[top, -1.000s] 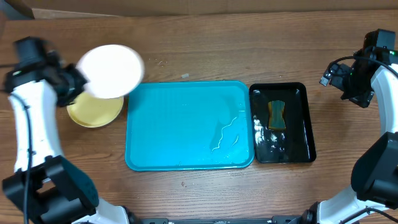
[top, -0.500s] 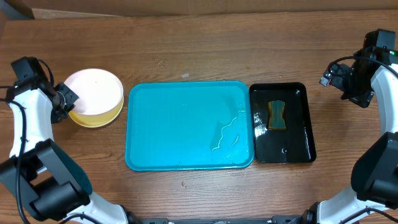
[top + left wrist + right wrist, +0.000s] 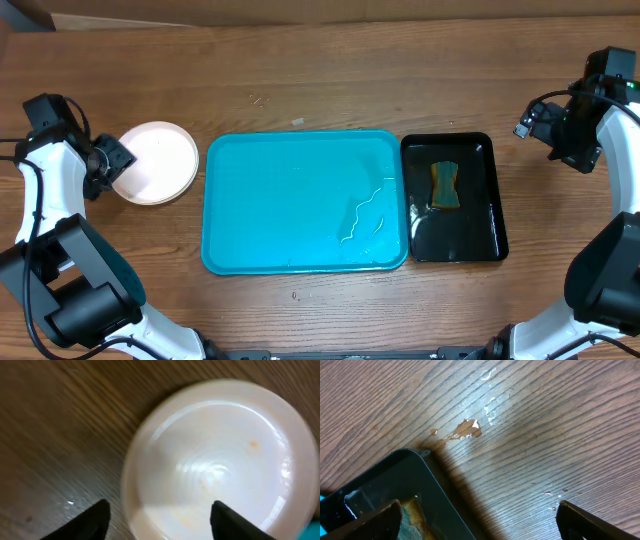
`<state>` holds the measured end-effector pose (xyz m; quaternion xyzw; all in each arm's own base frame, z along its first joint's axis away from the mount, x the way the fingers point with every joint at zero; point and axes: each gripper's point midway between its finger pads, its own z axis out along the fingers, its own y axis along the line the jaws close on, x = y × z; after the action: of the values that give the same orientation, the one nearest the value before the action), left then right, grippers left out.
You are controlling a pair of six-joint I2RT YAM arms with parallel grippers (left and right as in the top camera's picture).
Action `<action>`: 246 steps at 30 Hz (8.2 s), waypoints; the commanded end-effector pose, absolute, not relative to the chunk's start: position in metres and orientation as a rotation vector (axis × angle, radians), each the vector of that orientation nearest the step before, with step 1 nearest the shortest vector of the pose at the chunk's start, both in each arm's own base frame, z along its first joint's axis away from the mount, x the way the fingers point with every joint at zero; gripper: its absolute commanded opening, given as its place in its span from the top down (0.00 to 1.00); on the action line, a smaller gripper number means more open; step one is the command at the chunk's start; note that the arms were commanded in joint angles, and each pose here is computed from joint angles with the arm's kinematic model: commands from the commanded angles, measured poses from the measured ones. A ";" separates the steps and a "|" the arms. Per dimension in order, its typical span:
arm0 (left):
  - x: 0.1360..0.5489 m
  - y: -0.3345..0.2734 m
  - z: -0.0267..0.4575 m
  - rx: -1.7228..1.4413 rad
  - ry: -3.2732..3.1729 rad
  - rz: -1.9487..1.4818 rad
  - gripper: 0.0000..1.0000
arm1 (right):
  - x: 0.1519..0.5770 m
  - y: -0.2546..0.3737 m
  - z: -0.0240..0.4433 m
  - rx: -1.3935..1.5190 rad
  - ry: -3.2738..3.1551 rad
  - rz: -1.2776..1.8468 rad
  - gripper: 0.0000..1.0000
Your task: Clean dirty plates on tray and stack at the side
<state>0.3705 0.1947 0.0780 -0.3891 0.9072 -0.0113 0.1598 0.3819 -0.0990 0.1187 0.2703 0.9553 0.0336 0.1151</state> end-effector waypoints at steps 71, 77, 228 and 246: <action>0.407 0.141 0.189 -0.705 2.421 -0.409 0.00 | 0.248 0.057 0.412 0.054 2.030 0.328 0.00; 0.407 0.141 0.189 -0.705 2.421 -0.409 0.00 | 0.197 0.046 0.446 0.048 1.867 0.357 0.00; 0.246 0.001 0.156 -0.134 1.643 -0.137 0.00 | 0.245 0.030 0.170 -0.109 1.592 0.099 0.00; 0.246 0.001 0.156 -0.133 1.644 -0.139 0.00 | 0.245 0.030 0.170 -0.109 1.592 0.099 0.00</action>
<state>0.2465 0.0005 0.1564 -0.0625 0.7318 -0.0692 0.6751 0.2444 0.0316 0.1712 -0.0518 0.7152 0.0480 0.6954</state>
